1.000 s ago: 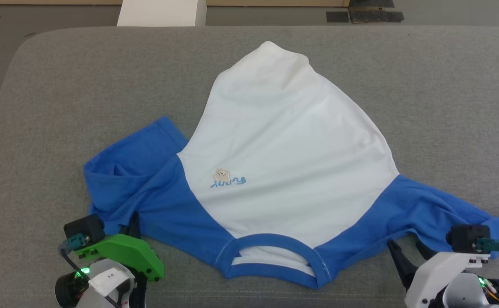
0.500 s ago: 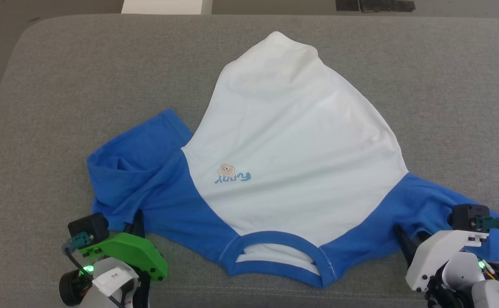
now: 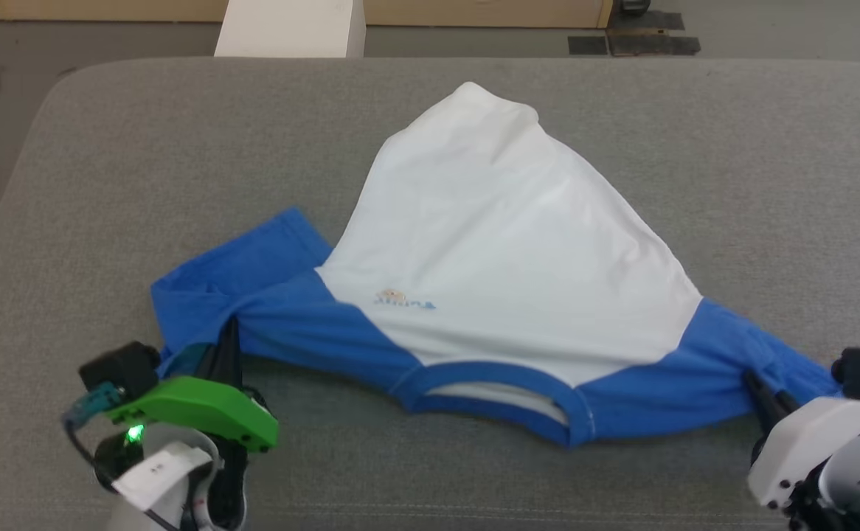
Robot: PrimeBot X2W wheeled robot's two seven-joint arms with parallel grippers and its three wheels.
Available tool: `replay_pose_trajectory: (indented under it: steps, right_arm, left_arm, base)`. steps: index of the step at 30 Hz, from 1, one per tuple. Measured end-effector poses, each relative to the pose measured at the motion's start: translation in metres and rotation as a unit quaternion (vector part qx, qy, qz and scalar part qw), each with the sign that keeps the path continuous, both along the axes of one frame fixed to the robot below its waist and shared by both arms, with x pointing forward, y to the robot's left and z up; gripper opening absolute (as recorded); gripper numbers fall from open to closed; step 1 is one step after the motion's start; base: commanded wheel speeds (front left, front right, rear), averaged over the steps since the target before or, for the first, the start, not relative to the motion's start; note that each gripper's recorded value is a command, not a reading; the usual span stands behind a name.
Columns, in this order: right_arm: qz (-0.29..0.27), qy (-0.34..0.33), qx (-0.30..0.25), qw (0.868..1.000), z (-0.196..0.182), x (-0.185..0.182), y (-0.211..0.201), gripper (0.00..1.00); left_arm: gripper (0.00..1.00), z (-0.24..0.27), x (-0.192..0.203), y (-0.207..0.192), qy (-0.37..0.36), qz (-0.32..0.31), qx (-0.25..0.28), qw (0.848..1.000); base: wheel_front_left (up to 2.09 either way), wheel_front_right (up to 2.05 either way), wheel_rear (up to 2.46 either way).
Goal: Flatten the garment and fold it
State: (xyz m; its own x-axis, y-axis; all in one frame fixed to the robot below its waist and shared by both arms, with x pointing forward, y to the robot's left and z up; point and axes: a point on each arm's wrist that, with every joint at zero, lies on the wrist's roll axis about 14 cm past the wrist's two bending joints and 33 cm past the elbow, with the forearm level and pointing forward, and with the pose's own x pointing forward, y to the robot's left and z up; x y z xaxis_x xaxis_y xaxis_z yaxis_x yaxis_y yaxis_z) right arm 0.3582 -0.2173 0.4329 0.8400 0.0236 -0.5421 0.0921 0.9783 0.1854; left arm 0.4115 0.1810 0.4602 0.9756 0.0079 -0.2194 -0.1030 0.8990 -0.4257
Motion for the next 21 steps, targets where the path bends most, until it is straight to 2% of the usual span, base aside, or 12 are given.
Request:
replay_pose_trajectory:
  steps: [6, 10, 13, 21]
  right_arm:
    - [0.014, -0.079, -0.064, 0.995, 0.075, 0.021, -0.002, 0.0]
    - [0.039, -0.122, -0.106, 0.986, 0.121, 0.054, 0.006, 0.0]
    - [0.055, -0.153, -0.129, 0.978, 0.154, 0.084, 0.008, 0.0]
    - [0.07, -0.2, -0.181, 0.96, 0.218, 0.18, 0.0, 0.0]
  left_arm:
    - [0.0, 0.078, 0.021, -0.033, -0.086, -0.079, -0.09, 0.989]
    - [0.0, 0.134, 0.042, -0.048, -0.128, -0.134, -0.124, 0.975]
    - [0.0, 0.169, 0.062, -0.052, -0.15, -0.15, -0.155, 0.965]
    - [0.0, 0.238, 0.143, -0.045, -0.204, -0.139, -0.145, 0.958]
  base:
    - [0.0, 0.0, 0.0]
    - [0.0, 0.0, 0.0]
    - [0.0, 0.0, 0.0]
    - [0.0, 0.0, 0.0]
